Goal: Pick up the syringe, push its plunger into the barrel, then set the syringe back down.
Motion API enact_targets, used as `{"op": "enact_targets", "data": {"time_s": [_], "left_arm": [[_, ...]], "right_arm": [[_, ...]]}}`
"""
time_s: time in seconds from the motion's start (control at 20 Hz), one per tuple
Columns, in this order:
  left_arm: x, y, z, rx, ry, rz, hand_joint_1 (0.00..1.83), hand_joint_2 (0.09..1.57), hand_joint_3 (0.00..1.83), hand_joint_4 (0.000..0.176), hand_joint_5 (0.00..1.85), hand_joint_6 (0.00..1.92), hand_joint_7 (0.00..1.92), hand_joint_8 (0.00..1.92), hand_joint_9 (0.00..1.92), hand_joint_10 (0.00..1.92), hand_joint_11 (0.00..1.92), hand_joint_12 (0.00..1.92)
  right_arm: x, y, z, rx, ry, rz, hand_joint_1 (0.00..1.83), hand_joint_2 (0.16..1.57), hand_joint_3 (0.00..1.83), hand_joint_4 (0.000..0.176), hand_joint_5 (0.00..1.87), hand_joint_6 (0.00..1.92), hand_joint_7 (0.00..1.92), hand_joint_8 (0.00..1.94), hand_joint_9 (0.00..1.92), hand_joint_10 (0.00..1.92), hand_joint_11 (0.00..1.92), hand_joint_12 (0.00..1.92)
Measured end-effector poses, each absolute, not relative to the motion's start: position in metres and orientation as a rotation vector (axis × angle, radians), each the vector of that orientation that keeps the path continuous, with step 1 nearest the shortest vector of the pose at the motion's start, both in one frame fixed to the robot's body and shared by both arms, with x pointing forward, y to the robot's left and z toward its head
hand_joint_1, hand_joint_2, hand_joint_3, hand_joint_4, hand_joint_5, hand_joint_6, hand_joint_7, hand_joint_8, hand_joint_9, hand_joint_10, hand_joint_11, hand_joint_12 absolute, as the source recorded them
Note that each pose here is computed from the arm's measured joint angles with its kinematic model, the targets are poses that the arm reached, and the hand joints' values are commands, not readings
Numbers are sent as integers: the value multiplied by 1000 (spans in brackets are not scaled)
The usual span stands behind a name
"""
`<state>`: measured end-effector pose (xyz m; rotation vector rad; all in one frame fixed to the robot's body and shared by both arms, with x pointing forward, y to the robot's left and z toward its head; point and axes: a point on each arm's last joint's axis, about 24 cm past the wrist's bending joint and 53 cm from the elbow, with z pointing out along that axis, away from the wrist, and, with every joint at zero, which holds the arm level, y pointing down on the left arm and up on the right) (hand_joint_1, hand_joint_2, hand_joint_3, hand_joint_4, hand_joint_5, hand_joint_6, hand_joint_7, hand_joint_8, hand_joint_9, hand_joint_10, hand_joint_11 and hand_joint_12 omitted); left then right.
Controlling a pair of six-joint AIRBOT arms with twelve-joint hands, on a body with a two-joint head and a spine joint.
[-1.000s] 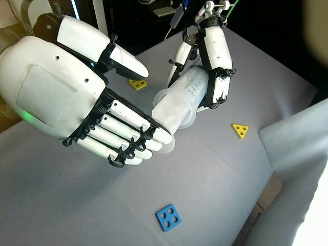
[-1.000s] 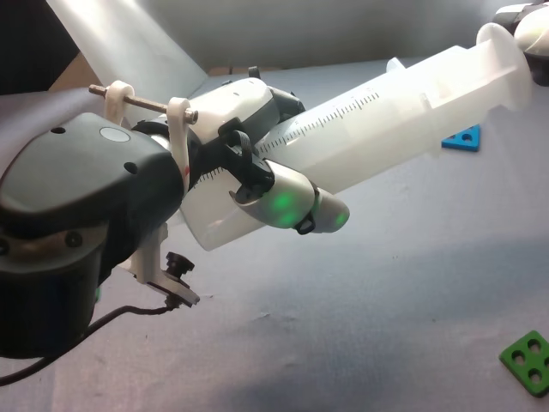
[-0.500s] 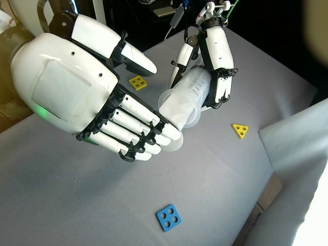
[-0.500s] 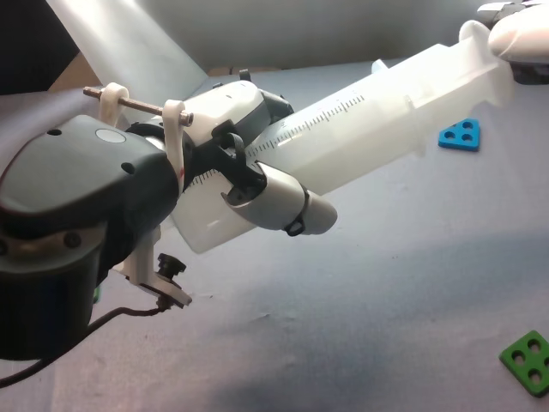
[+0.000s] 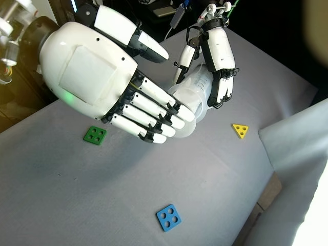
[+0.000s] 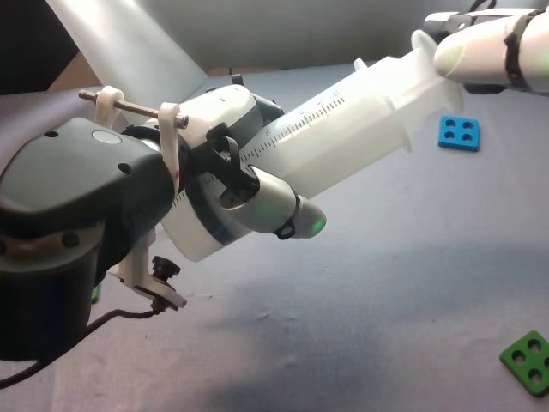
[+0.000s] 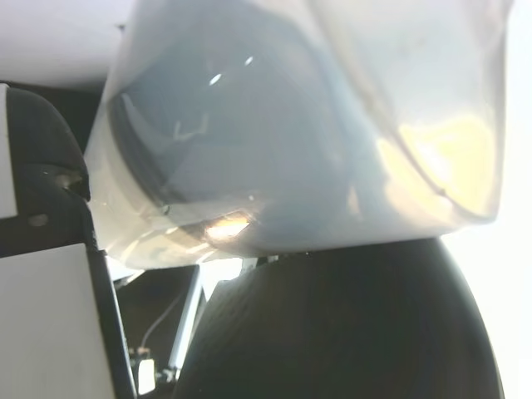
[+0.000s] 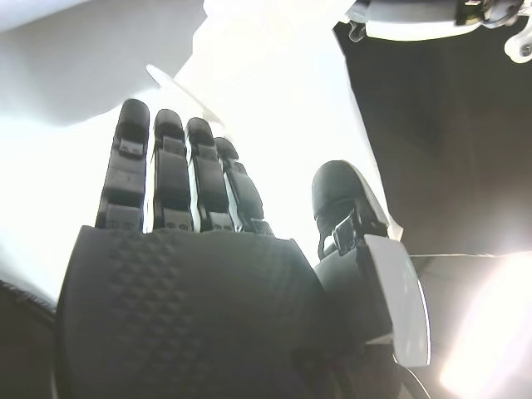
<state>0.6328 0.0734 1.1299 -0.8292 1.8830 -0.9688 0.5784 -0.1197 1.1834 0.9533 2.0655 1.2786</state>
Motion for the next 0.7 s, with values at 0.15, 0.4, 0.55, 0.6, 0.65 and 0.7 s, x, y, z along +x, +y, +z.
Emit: {"op": "enact_targets", "data": {"time_s": [0.15,0.4,0.55,0.6,0.65,0.7], "left_arm": [[633,74,1130,-830,1881,-967,1185,1206,0,0,882,1111,750,1432,618,1269,312,1586],[633,74,1130,-829,1879,-965,1188,1194,0,0,887,1074,791,1402,651,1237,335,1589],[633,75,1129,-828,1882,-959,1207,1208,0,0,854,1152,767,1400,635,1315,348,1556],[633,75,1129,-827,1882,-958,1201,1211,1,0,845,1160,764,1413,635,1331,362,1569],[633,75,1129,-827,1882,-958,1201,1211,1,0,845,1160,764,1413,635,1331,362,1569],[633,75,1129,-827,1882,-959,1178,1211,0,0,845,1163,766,1413,634,1293,352,1598]], "right_arm": [[574,-107,1182,932,2088,1298,0,1434,1,0,151,2,132,2,114,3,0,346],[570,-95,1179,921,2112,1313,0,1428,0,0,152,1,140,3,116,3,0,343],[569,-95,1175,931,2120,1308,0,1429,0,0,148,1,135,1,112,1,0,336],[569,-95,1175,931,2120,1309,0,1428,0,0,144,0,129,0,109,0,0,340],[569,-96,1175,931,2119,1309,0,1428,0,0,144,0,129,0,109,0,0,340],[570,-97,1176,934,2115,1309,0,1428,0,0,148,1,133,2,112,1,0,338]]}}
